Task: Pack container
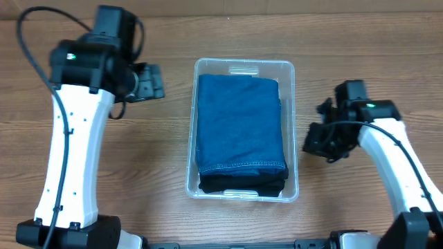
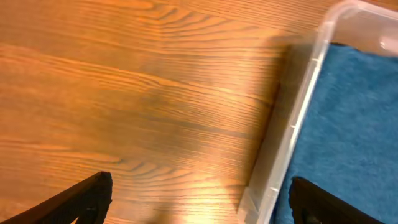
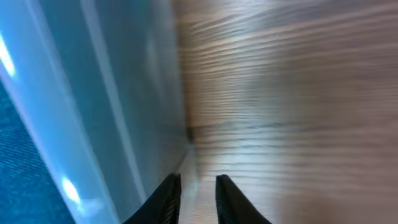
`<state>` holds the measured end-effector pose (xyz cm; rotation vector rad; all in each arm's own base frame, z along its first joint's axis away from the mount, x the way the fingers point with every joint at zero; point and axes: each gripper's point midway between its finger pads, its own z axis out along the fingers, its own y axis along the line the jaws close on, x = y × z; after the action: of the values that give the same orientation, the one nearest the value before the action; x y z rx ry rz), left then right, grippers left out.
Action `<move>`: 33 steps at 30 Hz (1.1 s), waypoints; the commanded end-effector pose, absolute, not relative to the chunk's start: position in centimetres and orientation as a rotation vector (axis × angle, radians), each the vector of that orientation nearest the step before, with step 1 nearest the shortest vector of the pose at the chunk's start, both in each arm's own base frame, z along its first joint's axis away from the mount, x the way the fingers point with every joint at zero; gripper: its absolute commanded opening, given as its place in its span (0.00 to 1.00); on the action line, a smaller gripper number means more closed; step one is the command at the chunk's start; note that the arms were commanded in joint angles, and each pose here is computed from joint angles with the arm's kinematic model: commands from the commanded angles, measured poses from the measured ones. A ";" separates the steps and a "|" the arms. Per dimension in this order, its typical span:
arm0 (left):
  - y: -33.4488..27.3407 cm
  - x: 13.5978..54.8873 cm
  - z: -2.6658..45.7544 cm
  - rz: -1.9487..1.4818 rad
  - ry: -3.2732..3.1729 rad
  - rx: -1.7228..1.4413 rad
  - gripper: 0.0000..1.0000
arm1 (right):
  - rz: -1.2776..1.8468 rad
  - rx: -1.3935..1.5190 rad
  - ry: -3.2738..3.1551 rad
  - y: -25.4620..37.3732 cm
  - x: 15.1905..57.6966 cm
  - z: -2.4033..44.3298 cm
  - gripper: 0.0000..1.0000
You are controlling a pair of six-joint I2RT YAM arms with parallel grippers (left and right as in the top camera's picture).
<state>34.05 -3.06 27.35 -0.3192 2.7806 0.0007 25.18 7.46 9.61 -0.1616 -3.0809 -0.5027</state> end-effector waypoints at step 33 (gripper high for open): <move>0.5 40.4 26.9 0.053 2.584 -0.191 1.00 | -0.199 -0.204 -3.953 2.1 43.1 27.7 1.00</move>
<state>40.81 0.13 27.75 -0.2454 2.5432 0.0177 43.76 2.83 24.38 -0.1462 -3.8796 -0.2166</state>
